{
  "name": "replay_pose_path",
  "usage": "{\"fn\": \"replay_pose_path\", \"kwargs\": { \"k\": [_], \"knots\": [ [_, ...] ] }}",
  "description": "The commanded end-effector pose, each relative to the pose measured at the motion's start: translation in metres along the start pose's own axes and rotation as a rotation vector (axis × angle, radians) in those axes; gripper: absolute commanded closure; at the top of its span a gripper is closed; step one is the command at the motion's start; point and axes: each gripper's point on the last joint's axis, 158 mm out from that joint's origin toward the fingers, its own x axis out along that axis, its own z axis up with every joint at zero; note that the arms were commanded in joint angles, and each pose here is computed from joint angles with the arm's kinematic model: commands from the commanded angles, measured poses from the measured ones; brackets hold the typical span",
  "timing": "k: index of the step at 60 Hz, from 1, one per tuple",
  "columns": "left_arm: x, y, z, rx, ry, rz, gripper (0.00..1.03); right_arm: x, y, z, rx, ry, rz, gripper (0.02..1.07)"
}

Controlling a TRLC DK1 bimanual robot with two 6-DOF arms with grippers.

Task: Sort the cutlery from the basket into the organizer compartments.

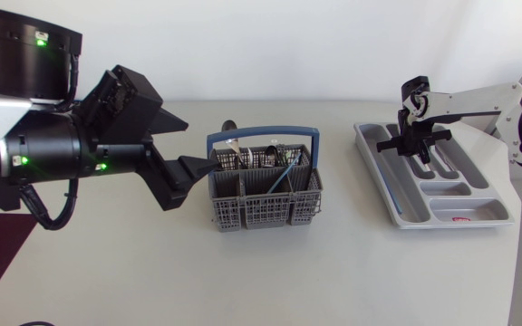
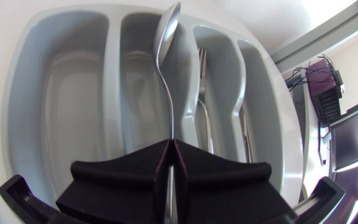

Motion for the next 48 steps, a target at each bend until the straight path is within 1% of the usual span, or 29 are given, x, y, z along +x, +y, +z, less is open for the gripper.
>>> {"fn": "replay_pose_path", "kwargs": {
  "k": [1,4,8,11,14,16,20,23,36,44,48],
  "knots": [
    [-0.001,-0.004,0.000,0.028,-0.007,0.003,0.07,0.008,0.008,-0.004,0.012,0.016,-0.003,0.93],
    [-0.001,-0.003,0.000,0.031,-0.004,0.009,0.07,0.006,0.009,-0.003,0.012,0.012,-0.001,0.82],
    [-0.001,-0.004,0.001,0.035,-0.004,0.012,0.07,-0.002,0.009,-0.001,0.012,-0.006,0.001,0.71],
    [-0.001,-0.005,0.001,0.036,-0.004,0.011,0.07,-0.011,0.009,0.003,0.015,-0.029,0.006,0.59],
    [-0.001,-0.005,0.002,0.038,-0.006,0.010,0.07,-0.021,0.009,0.007,0.017,-0.050,0.018,0.51],
    [-0.001,-0.006,0.004,0.043,-0.007,0.015,0.06,-0.030,0.009,0.011,0.018,-0.067,0.025,0.43],
    [-0.002,-0.008,0.005,0.050,-0.007,0.021,0.06,-0.046,0.011,0.017,0.020,-0.100,0.050,0.35],
    [-0.002,-0.007,0.007,0.052,-0.008,0.026,0.06,-0.058,0.011,0.019,0.018,-0.117,0.054,0.32],
    [-0.002,-0.013,0.009,0.071,-0.006,0.035,0.06,-0.122,-0.002,0.025,0.034,-0.216,0.093,0.32],
    [0.003,-0.020,0.012,0.088,-0.008,0.035,0.06,-0.167,0.001,0.014,0.017,-0.283,0.159,0.32],
    [0.009,-0.022,0.011,0.092,0.001,0.030,0.06,-0.196,0.010,0.003,-0.009,-0.324,0.226,0.32]
  ]
}}
